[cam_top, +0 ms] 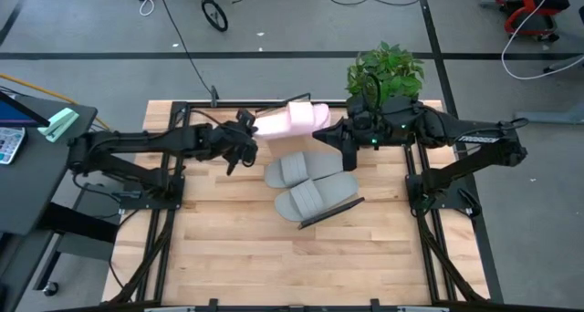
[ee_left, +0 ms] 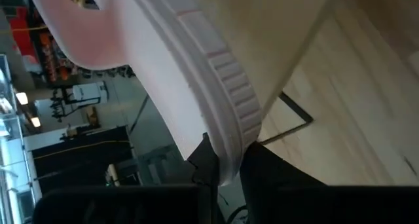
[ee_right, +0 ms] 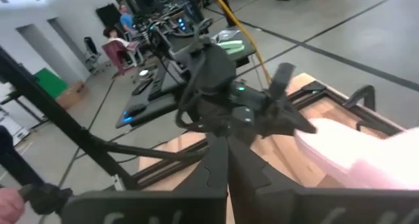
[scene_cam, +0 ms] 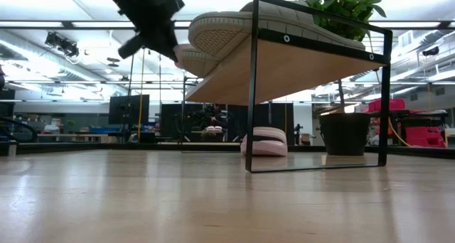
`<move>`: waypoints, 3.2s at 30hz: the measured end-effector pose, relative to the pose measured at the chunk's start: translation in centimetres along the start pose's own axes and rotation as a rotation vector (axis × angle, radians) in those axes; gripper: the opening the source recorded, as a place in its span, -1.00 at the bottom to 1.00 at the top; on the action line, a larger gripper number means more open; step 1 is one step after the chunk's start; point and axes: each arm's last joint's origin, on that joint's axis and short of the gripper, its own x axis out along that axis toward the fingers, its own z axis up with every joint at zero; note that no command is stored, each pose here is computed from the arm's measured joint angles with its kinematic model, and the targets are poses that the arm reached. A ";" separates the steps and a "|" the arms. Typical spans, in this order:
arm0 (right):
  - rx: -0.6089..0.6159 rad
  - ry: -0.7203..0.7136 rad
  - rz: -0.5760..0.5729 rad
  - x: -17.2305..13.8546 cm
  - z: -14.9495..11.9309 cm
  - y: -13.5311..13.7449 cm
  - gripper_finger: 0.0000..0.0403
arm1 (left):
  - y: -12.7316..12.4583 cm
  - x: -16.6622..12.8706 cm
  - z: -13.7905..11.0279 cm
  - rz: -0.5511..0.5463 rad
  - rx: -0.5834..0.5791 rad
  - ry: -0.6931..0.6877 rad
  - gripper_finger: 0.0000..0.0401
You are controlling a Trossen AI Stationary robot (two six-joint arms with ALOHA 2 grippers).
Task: Pick and place slides into the shelf
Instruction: Put the top pink slipper on the shelf
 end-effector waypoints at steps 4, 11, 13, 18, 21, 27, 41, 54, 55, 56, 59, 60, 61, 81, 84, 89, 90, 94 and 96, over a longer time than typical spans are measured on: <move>0.000 0.012 0.031 -0.1 0.0 0.1 -0.99 | -0.6 1.2 0.6 -0.038 0.025 0.008 -0.77; 0.001 0.026 0.066 -0.3 0.0 0.2 -0.99 | -1.2 2.7 1.4 -0.051 0.033 0.016 -0.77; 0.002 0.029 0.074 -0.3 0.0 0.3 -0.98 | -1.4 3.0 1.6 -0.061 0.041 0.020 -0.77; 0.002 0.037 0.096 -0.3 0.0 0.3 -0.99 | -1.7 3.8 2.0 -0.068 0.042 0.020 -0.77; 0.008 0.039 0.098 -0.3 0.0 0.3 -0.98 | -1.8 3.8 2.3 -0.063 0.041 0.005 -0.77; 0.004 0.040 0.101 -0.3 0.0 0.3 -0.98 | -1.9 3.6 2.8 -0.065 0.053 -0.026 -0.77; 0.003 0.041 0.104 -0.3 0.0 0.3 -0.99 | -2.6 2.7 4.0 -0.074 0.091 -0.078 -0.78; 0.009 0.038 0.107 -0.3 0.1 0.4 -0.98 | -2.5 2.8 3.9 -0.069 0.053 -0.061 -0.78; 0.012 0.038 0.107 -0.3 0.1 0.4 -0.98 | -2.5 2.8 3.9 -0.069 0.052 -0.060 -0.78; 0.012 0.038 0.107 -0.3 0.1 0.4 -0.99 | -2.5 2.8 3.9 -0.069 0.048 -0.060 -0.78; 0.013 0.038 0.107 -0.3 0.1 0.4 -0.99 | -2.5 2.8 3.9 -0.067 0.018 -0.055 -0.78; 0.016 0.038 0.107 -0.3 0.1 0.4 -0.98 | -2.5 2.8 3.8 -0.066 0.013 -0.052 -0.78; 0.020 0.039 0.106 -0.3 0.1 0.4 -0.98 | -2.5 2.8 3.8 -0.066 0.011 -0.051 -0.78; 0.028 0.039 0.109 -0.3 0.1 0.4 -0.99 | -2.9 3.8 4.5 -0.070 0.006 -0.058 -0.78; 0.029 0.036 0.113 -0.3 0.1 0.4 -0.98 | -3.1 4.2 4.8 -0.069 0.012 -0.053 -0.78; 0.031 0.030 0.126 -0.3 0.2 0.5 -0.99 | -3.5 4.1 5.2 -0.069 0.027 -0.048 -0.78; 0.031 0.031 0.129 -0.3 0.2 0.6 -0.99 | -3.5 4.1 5.2 -0.069 0.028 -0.046 -0.78; 0.030 0.031 0.136 -0.3 0.2 0.6 -0.97 | -3.4 4.1 5.1 -0.064 0.020 -0.039 -0.76; 0.030 0.031 0.136 -0.3 0.2 0.7 -0.97 | -3.4 4.1 5.1 -0.059 0.016 -0.032 -0.70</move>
